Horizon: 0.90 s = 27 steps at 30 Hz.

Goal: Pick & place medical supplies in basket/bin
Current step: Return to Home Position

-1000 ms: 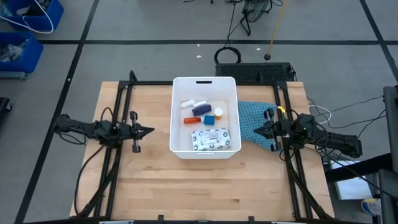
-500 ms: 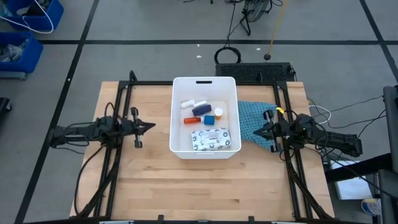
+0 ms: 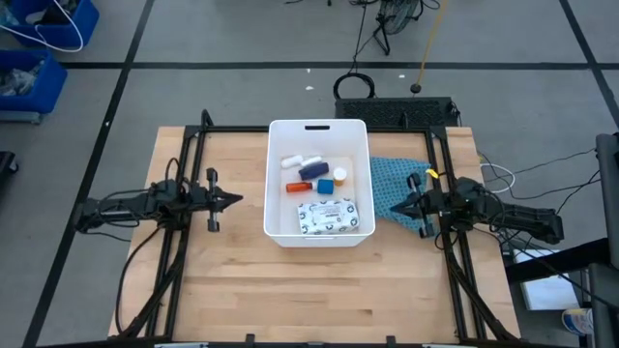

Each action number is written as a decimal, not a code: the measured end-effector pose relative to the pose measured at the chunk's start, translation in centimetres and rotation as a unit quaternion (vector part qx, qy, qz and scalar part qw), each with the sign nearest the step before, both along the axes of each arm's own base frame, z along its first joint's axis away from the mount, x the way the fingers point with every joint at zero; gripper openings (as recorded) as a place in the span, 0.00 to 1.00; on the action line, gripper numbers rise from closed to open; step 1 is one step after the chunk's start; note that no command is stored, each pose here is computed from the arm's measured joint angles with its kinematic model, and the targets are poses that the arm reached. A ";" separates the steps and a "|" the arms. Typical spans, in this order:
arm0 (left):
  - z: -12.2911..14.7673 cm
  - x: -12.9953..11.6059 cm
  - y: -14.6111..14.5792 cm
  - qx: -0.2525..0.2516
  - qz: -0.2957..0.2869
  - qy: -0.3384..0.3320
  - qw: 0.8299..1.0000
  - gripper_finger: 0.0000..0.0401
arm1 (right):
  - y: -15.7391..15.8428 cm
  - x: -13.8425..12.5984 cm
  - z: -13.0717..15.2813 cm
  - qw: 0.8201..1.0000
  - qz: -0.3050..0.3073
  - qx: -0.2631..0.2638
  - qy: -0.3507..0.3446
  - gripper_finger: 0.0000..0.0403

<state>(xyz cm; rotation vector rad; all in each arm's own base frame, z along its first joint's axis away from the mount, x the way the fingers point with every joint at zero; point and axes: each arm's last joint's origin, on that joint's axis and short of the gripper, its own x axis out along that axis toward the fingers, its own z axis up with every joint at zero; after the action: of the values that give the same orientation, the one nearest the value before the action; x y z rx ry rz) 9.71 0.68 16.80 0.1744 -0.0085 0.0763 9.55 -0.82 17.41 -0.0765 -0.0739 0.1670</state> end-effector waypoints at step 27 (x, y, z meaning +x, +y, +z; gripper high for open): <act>-0.1 0.0 0.0 -0.015 -0.004 0.001 1.000 0.01 | -0.4 0.0 0.7 0.997 -0.073 0.018 -0.037 0.00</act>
<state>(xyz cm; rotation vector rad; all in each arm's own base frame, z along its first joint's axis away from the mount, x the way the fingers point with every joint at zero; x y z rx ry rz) 9.72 0.66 16.75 0.1446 -0.0064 0.0682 9.51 -1.23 18.12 -0.0526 -0.1452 0.0178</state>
